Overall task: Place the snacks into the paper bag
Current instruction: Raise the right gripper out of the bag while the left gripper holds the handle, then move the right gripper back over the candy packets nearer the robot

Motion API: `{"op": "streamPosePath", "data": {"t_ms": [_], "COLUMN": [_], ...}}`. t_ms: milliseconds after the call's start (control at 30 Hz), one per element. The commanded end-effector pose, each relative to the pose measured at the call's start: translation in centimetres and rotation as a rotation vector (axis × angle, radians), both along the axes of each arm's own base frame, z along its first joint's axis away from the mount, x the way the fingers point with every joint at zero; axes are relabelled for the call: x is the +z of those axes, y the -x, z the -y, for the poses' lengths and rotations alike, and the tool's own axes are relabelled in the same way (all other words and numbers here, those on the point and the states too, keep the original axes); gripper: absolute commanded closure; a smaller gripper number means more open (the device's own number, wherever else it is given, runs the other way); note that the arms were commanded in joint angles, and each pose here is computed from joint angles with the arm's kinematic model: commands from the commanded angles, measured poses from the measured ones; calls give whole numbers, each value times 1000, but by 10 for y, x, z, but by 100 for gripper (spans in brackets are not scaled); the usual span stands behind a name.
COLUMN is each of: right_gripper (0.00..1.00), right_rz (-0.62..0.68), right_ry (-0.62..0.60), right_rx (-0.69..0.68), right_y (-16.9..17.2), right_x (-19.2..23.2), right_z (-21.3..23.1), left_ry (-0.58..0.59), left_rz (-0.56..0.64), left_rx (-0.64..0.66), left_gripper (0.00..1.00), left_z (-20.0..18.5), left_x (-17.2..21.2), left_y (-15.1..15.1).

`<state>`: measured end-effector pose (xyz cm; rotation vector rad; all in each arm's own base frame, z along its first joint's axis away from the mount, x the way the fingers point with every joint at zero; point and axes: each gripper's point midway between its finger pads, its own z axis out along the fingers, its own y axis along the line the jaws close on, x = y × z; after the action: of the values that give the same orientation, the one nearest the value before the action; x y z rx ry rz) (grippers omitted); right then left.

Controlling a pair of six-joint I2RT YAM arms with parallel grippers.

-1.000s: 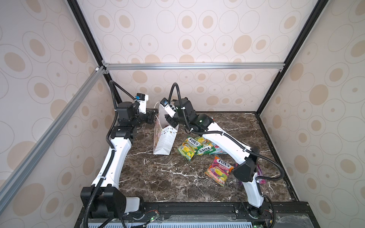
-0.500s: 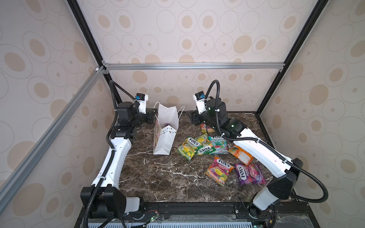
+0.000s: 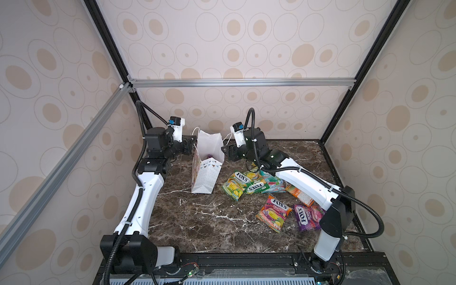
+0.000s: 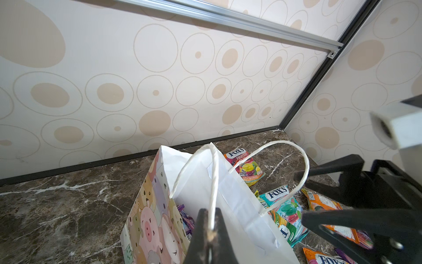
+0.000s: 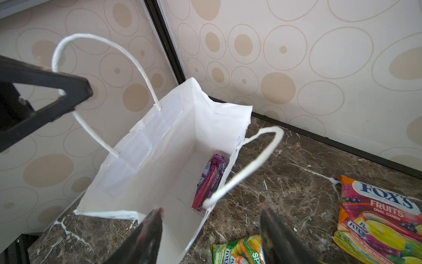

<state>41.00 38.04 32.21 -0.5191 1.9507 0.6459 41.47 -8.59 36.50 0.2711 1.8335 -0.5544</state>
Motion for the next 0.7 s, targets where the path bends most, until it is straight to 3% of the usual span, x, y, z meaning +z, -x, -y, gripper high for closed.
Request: {"op": "streamPosePath", "data": {"t_ms": [0, 200, 367, 500, 667], "right_gripper": [32, 54, 87, 99, 100], "right_rz": [21, 23, 20, 20, 13], "right_ry": [-60, -31, 5, -23, -49], "right_rx": [18, 9, 24, 55, 120], "right_y": [-6, -15, -16, -10, 7], "right_x": [19, 17, 13, 23, 37], "right_z": [-9, -12, -14, -16, -17], "left_ry": [-13, -18, -24, -30, -49], "left_rz": [59, 59, 56, 53, 26], "left_rx": [-4, 3, 11, 16, 43], "left_gripper": [100, 100, 100, 100, 100], "left_z": [0, -2, -3, -4, -9], "left_x": [17, 17, 16, 15, 12], "left_y": [7, 6, 5, 5, 7]}}
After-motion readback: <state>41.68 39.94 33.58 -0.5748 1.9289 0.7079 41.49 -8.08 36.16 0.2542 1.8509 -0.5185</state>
